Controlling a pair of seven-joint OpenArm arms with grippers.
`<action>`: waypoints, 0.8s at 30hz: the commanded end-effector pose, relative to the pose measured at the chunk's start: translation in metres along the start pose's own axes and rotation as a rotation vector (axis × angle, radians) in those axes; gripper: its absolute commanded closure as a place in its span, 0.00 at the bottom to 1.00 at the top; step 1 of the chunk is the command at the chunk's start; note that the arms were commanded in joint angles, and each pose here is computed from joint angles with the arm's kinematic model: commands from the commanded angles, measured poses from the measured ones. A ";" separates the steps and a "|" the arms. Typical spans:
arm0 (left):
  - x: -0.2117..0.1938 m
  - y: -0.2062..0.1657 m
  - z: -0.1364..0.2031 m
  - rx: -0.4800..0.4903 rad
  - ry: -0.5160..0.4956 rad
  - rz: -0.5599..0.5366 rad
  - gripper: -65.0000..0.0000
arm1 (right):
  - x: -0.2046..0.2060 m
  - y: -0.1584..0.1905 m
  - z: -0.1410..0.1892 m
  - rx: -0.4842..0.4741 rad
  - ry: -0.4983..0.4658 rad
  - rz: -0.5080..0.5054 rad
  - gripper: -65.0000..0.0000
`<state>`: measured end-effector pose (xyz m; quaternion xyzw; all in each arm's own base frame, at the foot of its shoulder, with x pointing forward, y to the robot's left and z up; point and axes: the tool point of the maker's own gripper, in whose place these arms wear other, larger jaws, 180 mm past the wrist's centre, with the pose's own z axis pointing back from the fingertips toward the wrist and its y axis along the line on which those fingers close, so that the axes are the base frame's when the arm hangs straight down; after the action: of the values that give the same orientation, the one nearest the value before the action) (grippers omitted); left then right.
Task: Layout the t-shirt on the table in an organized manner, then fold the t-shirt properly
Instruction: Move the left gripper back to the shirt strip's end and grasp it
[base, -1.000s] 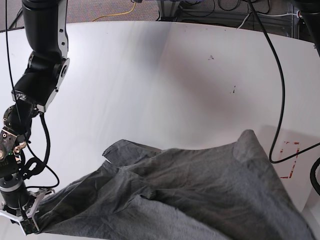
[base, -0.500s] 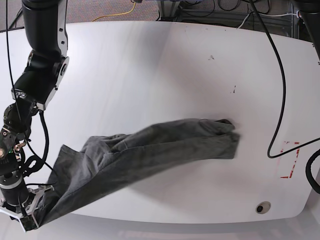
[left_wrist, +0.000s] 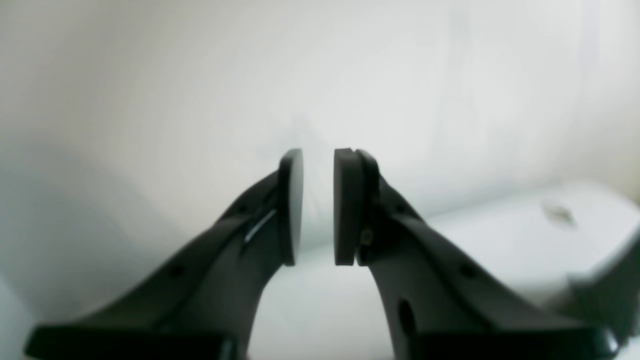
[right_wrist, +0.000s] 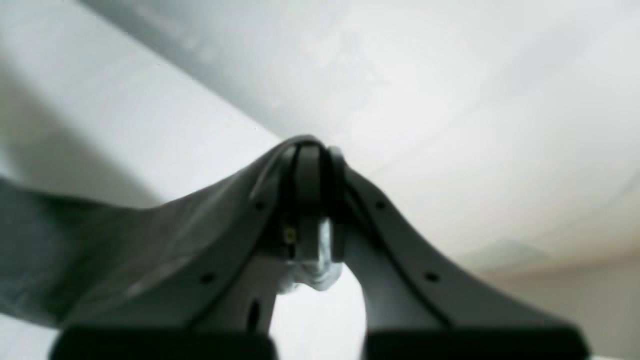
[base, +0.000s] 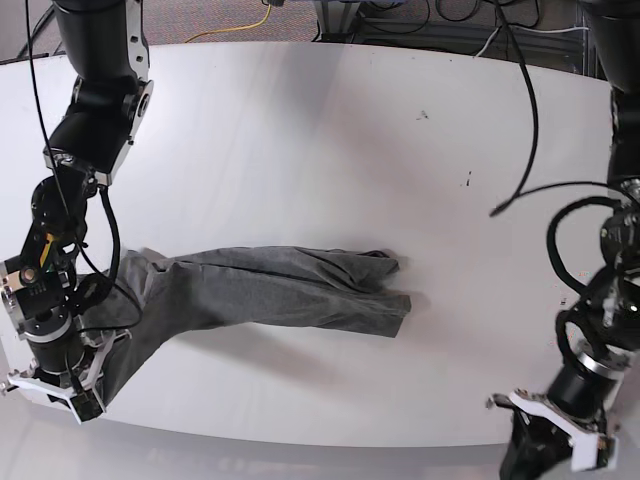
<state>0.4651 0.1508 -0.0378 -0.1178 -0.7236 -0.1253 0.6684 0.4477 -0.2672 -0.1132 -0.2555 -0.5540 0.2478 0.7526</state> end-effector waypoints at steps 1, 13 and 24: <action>-0.019 -0.015 0.002 -0.031 0.004 0.041 0.80 | 0.013 -0.013 0.005 -0.035 -0.046 -0.001 1.00; -0.167 -0.062 0.022 -0.035 0.271 0.231 0.33 | 0.000 0.016 0.010 0.010 -0.031 -0.002 1.00; -0.246 -0.087 0.016 0.042 0.417 0.252 0.24 | -0.012 0.029 0.014 0.035 -0.009 0.007 1.00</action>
<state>0.4292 0.0755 -0.3005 -0.1695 -0.5276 -0.0472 0.8310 0.4264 -0.2513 -0.1620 -0.2299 -0.5254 0.2645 0.7754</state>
